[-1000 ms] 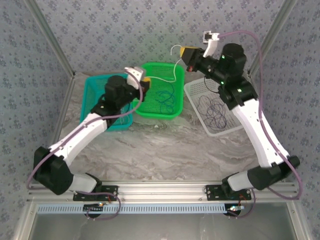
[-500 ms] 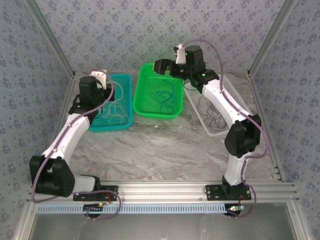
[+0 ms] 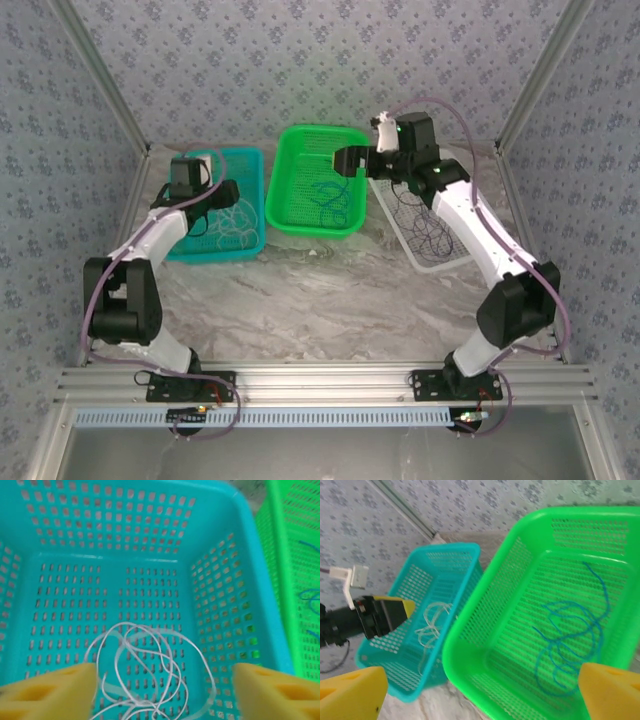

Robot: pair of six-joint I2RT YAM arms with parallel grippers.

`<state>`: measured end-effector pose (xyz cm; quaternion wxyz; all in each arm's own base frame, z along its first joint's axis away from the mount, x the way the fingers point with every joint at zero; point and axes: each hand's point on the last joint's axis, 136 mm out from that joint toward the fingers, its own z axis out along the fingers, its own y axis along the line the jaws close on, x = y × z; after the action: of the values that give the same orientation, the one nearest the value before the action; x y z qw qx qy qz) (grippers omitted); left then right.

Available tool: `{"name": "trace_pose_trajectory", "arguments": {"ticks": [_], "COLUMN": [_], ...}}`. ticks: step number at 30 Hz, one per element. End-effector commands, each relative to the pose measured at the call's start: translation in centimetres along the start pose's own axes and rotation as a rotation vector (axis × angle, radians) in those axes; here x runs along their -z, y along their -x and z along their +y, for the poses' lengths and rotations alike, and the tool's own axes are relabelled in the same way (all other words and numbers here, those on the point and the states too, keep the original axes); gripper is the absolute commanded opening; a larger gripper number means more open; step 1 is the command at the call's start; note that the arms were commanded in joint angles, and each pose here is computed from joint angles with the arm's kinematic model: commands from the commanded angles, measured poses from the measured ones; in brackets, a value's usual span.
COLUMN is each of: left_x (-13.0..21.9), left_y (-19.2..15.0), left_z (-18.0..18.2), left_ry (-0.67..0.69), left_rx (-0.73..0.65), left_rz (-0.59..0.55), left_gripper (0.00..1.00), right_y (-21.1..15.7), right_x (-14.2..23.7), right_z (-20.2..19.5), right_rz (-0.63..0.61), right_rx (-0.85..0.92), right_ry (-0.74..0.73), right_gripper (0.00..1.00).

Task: Untangle the cables

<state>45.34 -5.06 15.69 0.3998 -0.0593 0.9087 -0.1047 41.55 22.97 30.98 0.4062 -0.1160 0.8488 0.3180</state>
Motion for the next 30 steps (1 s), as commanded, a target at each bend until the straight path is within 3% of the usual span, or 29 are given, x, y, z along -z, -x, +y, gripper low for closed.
{"name": "trace_pose_trajectory", "arguments": {"ticks": [1,6,12,16,22,30], "left_x": [1.1,3.1,6.0,4.8,1.2,1.0], "left_y": [1.1,1.5,2.2,0.8,-1.2,-2.6], "left_z": [1.2,2.5,0.7,0.3,0.0,0.5], "left_ry": [0.099,0.220,0.105,0.070,0.018,0.017], "left_rx": [0.026,-0.005,-0.044,-0.169,-0.249,-0.288], "left_rz": [0.007,-0.020,-0.272,-0.279,-0.280,-0.302], "left_gripper": [1.00,0.99,1.00,0.99,0.99,0.99], "right_y": [-1.2,-2.7,-5.4,-7.1,-11.6,-14.0], "right_x": [2.8,6.2,9.8,10.4,7.5,8.7], "right_z": [-2.5,-7.1,-13.5,-17.7,-22.9,-23.7], "right_rz": [-0.005,-0.059,-0.169,-0.252,-0.223,-0.258], "right_rx": [0.106,0.133,0.203,0.263,0.239,0.243], "right_ry": [-0.145,-0.310,-0.536,-0.678,-0.720,-0.710], "right_gripper": [1.00,1.00,1.00,1.00,1.00,1.00]}}
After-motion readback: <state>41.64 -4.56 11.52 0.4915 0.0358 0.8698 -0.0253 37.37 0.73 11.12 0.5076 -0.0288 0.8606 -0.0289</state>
